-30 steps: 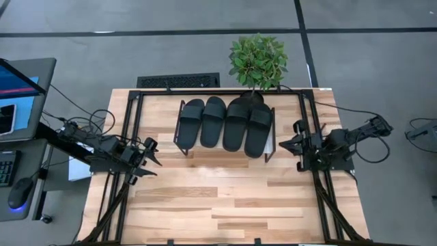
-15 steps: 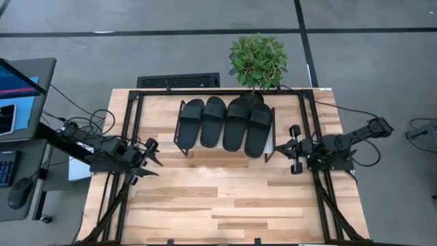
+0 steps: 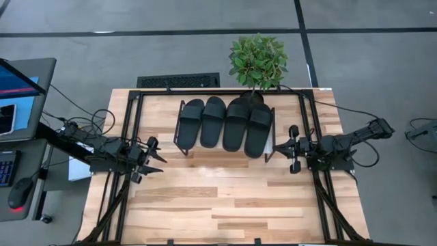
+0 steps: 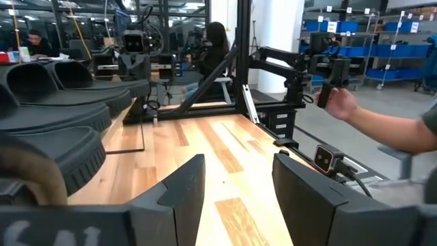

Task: Pick and place slides into the shelf
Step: Return to Home Position

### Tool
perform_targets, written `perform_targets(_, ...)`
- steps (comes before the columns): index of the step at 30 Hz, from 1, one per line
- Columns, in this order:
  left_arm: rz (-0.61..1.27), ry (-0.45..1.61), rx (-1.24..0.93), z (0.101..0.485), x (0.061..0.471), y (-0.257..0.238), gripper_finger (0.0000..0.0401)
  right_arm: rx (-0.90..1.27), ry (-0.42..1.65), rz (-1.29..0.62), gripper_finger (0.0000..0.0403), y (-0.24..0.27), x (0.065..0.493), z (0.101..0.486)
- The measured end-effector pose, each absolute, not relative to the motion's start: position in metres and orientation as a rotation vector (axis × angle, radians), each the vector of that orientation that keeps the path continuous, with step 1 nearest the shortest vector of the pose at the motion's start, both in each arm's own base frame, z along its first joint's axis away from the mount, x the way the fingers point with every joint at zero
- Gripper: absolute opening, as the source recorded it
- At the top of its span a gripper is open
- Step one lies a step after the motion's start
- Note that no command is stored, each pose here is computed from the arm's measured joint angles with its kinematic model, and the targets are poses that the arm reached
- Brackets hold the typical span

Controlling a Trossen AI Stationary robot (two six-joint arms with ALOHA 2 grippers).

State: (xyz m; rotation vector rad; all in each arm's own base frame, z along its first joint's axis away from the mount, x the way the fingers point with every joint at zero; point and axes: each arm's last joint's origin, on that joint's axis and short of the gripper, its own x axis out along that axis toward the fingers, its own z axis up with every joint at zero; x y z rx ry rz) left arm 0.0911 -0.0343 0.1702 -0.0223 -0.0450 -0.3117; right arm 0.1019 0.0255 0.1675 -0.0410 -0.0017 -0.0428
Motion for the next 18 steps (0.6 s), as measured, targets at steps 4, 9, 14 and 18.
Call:
perform_targets(4,-0.312,-0.046,-0.007,0.1699,0.0911,-0.0344,0.016,-0.025,-0.003,-0.043,0.0,0.0255,0.1019,0.1675)
perform_targets(9,-0.313,-0.046,-0.006,0.1699,0.0911,-0.0344,0.016,-0.025,-0.001,-0.043,0.0,0.0255,0.1019,0.1673)
perform_targets(14,-0.313,-0.046,-0.005,0.1698,0.0911,-0.0344,0.016,-0.025,-0.001,-0.043,0.0,0.0255,0.1019,0.1673)
perform_targets(18,-0.313,-0.046,-0.001,0.1696,0.0912,-0.0344,0.016,-0.025,0.0,-0.043,0.0,0.0255,0.1019,0.1671)
